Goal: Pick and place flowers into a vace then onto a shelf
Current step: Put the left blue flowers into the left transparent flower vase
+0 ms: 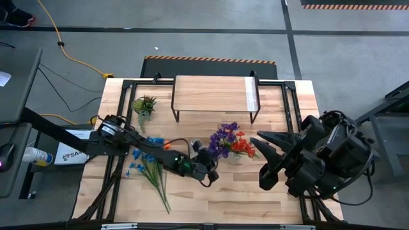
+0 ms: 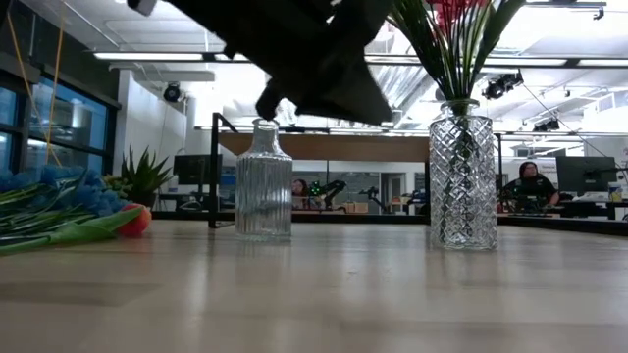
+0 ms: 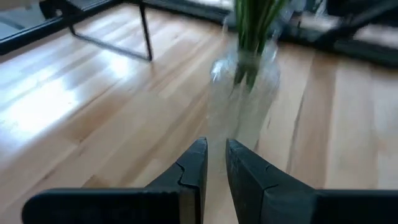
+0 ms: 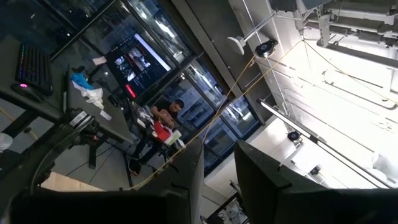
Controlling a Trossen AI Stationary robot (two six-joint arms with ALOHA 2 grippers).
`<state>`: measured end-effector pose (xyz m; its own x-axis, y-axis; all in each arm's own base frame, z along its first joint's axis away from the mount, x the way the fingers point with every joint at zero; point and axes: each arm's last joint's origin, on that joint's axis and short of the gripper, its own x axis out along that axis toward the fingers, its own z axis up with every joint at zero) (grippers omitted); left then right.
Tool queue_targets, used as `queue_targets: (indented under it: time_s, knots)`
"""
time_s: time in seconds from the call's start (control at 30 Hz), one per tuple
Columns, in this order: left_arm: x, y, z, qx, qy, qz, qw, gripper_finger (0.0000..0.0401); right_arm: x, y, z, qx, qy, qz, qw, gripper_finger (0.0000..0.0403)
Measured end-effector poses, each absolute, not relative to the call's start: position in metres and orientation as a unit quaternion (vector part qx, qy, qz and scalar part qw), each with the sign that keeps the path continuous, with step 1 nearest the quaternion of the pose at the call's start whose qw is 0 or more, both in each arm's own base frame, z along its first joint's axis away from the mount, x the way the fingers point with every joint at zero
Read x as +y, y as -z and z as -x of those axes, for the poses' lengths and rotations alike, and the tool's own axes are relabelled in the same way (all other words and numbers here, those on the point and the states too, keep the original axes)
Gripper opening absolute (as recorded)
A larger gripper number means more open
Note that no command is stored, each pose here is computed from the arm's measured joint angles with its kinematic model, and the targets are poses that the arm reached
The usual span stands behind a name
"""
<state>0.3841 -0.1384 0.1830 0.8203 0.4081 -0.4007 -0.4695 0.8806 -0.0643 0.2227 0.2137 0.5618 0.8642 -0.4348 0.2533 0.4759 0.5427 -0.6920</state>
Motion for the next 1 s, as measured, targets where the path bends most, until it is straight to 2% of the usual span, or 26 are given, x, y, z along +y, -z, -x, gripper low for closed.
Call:
queue_targets:
  time_s: [0.5,1.0]
  knots:
    - [-0.159,-0.201,-0.358,0.223,-0.210,0.081,0.948,0.0095,0.210,-0.561,-0.227,-0.022,0.265,0.406,0.874,0.0083]
    - [-0.182,-0.267,-0.303,0.221,-0.128,0.091,0.963,0.0095,0.210,-0.561,-0.227,-0.018,0.267,0.407,0.874,0.0083]
